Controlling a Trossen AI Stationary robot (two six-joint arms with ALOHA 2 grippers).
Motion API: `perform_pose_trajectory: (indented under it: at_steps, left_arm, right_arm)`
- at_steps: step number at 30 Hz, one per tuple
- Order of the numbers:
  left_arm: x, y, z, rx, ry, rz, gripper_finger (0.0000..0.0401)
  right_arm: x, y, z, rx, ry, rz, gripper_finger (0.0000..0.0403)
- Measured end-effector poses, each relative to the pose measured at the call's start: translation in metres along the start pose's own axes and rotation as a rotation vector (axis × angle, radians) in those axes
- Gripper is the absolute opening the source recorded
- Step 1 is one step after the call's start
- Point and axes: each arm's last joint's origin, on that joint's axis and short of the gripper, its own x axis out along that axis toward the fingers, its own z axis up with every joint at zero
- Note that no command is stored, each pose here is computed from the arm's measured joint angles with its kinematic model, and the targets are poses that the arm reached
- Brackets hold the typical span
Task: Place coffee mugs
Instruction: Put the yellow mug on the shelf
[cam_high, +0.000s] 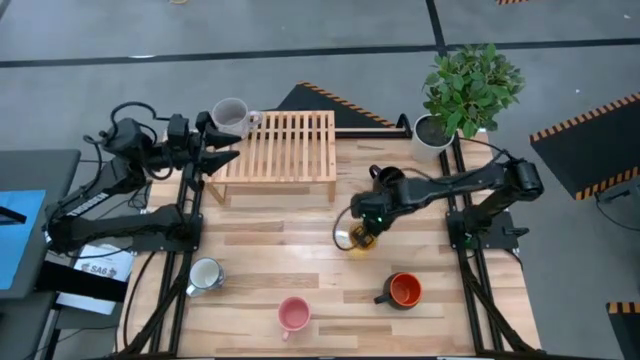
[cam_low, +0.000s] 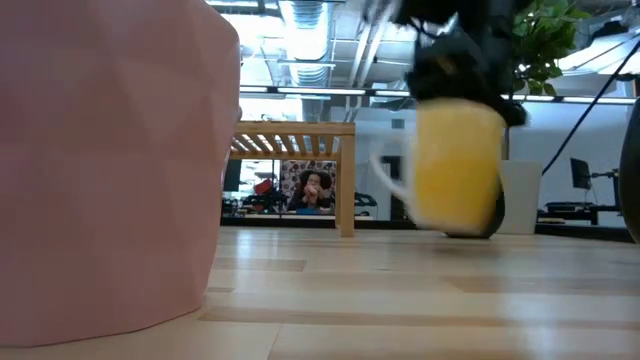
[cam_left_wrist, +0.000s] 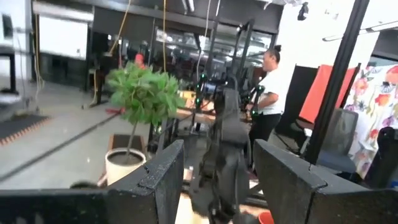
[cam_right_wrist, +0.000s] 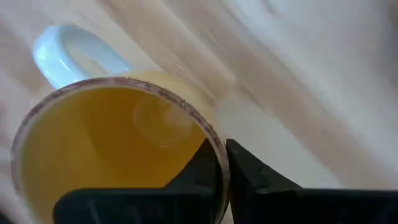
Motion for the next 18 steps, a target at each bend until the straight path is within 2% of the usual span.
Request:
perform_pose_trajectory:
  at_steps: [5, 10, 12, 14, 18]
  left_arm:
    - [0.001, 0.005, -0.011, 0.011, 0.103, 0.062, 0.0179]
    - [0.003, 0.01, -0.016, -0.015, 0.128, 0.155, 0.0179]
    - [0.003, 0.011, -0.015, -0.037, 0.112, 0.185, 0.0179]
    - [0.003, 0.011, -0.013, -0.035, 0.081, 0.206, 0.0179]
    - [0.004, 0.01, -0.008, -0.02, 0.029, 0.212, 0.0179]
  right_arm:
    - [-0.064, 0.016, 0.038, -0.189, -0.201, 0.145, 0.0035]
    - [-0.145, 0.022, 0.067, -0.286, -0.419, 0.225, 0.0035]
    - [-0.173, 0.02, 0.079, -0.315, -0.503, 0.23, 0.0035]
    - [-0.192, 0.013, 0.093, -0.318, -0.583, 0.188, 0.0035]
    - [-0.21, -0.004, 0.13, -0.283, -0.695, 0.064, 0.0035]
